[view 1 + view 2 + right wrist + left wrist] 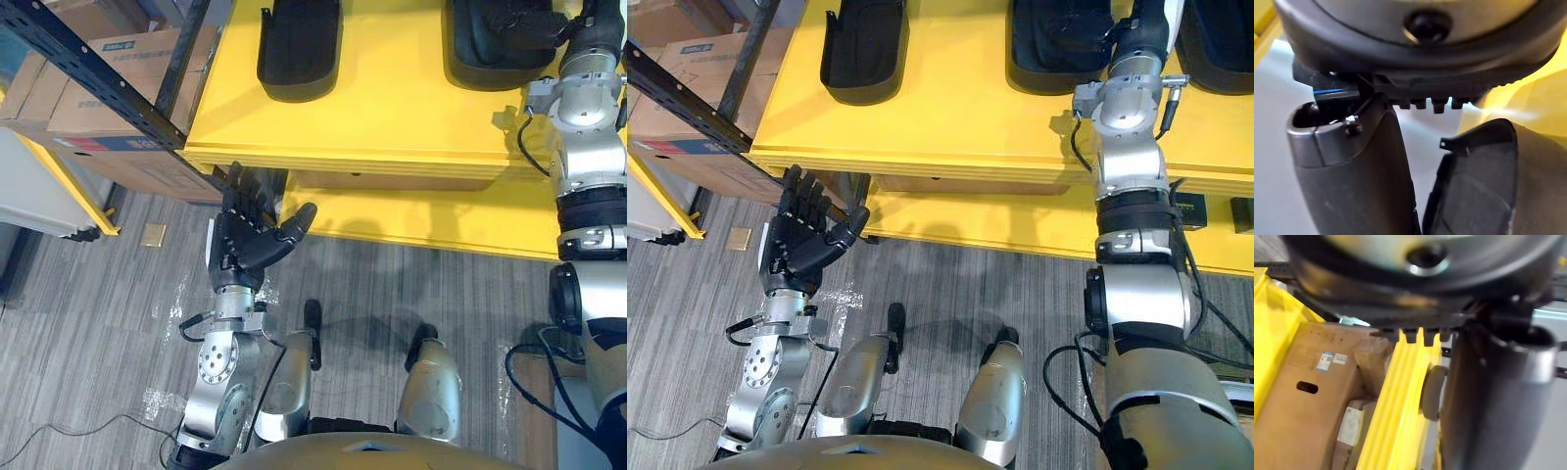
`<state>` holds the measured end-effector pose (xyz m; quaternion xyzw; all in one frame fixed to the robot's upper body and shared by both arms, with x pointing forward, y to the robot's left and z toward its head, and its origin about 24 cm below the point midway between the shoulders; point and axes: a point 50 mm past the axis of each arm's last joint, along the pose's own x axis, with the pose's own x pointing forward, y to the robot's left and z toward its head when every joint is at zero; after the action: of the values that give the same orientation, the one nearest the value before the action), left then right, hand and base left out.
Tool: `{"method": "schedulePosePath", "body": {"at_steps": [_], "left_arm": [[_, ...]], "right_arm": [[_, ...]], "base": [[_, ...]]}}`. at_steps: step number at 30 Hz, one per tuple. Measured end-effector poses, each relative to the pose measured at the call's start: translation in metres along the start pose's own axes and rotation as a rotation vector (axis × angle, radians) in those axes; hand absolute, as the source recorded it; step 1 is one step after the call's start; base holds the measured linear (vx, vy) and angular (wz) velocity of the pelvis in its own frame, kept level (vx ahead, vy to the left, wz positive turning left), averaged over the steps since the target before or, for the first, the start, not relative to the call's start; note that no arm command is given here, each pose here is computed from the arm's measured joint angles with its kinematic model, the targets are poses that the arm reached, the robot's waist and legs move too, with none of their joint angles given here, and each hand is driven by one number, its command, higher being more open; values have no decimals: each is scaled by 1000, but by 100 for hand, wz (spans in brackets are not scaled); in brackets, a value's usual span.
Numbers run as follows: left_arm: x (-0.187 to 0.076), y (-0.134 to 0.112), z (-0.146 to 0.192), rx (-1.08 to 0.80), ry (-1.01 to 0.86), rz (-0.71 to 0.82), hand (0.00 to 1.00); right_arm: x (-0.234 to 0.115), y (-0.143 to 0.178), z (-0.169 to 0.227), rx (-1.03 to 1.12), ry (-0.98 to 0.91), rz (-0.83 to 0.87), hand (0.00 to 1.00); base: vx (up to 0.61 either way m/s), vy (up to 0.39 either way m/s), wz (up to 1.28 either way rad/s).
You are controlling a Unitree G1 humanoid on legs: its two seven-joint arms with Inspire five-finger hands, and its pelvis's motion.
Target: Walk over and take three plastic housings, then place them on the shelf
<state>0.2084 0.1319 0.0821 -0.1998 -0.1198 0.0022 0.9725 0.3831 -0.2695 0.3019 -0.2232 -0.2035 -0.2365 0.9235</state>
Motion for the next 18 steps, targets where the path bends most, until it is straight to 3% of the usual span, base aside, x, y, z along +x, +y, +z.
{"method": "schedulePosePath", "body": {"at_steps": [18], "left_arm": [[-1,-5,-4,-8,24,-11,100]], "right_arm": [[12,3,-3,-114,101,160,100]], "base": [[-17,-4,2]]}}
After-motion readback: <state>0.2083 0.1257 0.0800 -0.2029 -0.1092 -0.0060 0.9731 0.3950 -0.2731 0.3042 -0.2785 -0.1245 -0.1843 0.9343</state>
